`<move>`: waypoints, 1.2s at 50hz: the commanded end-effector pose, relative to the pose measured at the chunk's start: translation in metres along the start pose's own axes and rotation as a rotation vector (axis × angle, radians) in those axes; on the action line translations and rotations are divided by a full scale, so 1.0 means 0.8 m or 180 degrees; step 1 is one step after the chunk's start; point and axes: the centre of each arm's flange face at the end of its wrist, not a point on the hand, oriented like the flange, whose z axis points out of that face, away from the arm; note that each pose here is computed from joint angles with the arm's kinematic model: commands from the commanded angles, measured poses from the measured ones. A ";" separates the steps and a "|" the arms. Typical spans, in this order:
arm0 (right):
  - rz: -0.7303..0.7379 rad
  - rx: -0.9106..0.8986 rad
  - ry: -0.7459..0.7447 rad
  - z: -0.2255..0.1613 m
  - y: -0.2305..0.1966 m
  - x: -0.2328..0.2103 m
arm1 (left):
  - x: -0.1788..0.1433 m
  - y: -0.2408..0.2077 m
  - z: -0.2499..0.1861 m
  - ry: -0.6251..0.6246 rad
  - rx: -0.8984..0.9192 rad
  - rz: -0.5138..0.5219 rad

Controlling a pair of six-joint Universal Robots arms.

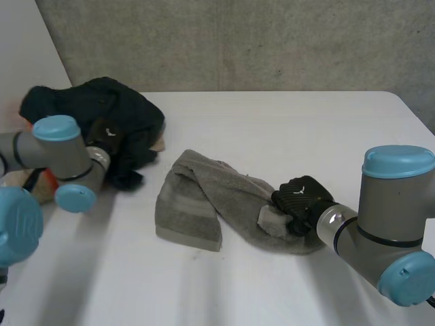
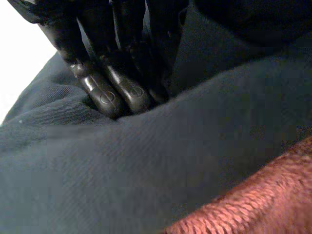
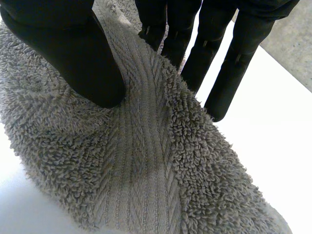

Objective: Fold the laundry.

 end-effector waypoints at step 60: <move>-0.0123 0.0175 -0.0230 -0.014 -0.005 0.004 | 0.062 -0.122 -0.181 0.1273 0.0142 -0.2096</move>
